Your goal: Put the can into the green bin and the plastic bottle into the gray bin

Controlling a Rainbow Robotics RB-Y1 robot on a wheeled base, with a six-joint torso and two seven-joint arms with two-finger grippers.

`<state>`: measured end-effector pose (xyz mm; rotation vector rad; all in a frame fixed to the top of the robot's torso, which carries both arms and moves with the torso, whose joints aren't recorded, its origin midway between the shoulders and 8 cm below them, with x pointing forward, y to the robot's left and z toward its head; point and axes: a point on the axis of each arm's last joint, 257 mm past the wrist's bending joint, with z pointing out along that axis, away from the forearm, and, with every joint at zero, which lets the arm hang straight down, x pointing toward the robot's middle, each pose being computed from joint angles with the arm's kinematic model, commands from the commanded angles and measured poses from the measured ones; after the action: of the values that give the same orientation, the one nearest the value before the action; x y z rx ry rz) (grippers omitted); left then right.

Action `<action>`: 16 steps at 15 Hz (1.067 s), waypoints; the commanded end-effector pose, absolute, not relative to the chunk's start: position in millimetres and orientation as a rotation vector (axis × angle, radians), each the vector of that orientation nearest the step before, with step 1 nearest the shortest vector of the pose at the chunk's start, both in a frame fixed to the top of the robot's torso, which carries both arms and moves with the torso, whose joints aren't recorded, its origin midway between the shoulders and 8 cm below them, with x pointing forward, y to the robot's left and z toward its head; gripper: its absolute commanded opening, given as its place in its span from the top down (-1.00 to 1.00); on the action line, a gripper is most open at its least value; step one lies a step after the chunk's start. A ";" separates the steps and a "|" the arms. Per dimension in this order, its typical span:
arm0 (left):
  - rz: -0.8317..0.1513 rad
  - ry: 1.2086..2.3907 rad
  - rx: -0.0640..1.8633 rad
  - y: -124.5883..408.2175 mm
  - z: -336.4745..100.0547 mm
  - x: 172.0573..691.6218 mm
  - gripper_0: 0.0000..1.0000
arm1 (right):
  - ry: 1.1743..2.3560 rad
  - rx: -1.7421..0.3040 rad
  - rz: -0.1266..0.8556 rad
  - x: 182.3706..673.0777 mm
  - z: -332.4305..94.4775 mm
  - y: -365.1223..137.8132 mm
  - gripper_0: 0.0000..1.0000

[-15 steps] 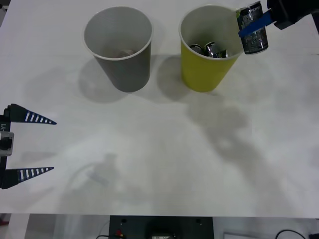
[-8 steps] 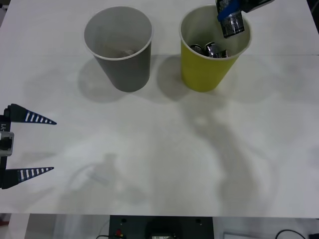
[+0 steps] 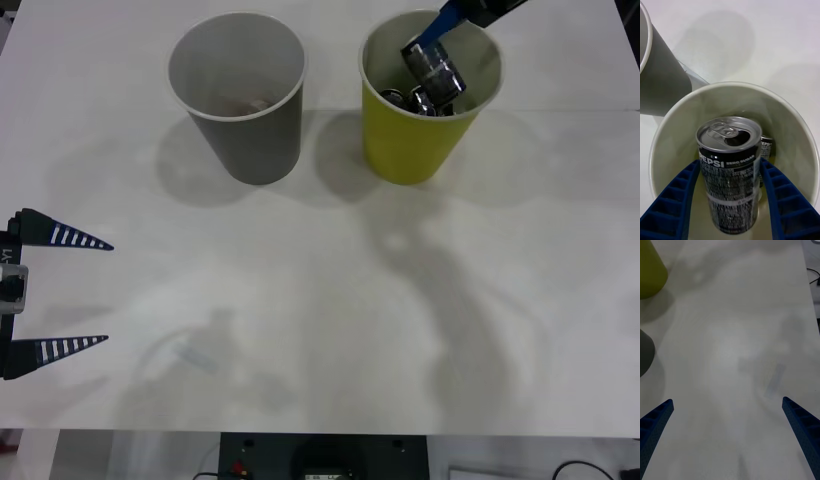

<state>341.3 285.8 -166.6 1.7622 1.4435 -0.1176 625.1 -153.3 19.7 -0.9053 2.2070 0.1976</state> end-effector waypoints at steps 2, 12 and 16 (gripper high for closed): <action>-0.118 1.444 1.762 285.8 -166.6 341.3 -1.00 | 2.188 -0.927 0.250 618.8 26.5 -152.7 -1.00; -0.118 1.444 1.762 285.8 -166.6 341.3 -1.00 | 2.057 -1.112 0.423 529.1 50.9 -182.1 -1.00; -0.118 1.444 1.762 285.8 -166.6 341.3 -1.00 | 1.967 -1.189 0.402 482.8 30.0 -193.1 -1.00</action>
<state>341.3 285.8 -166.6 1.7623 1.4435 -0.1176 492.3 -190.8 34.0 -1.1702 1.9847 0.4144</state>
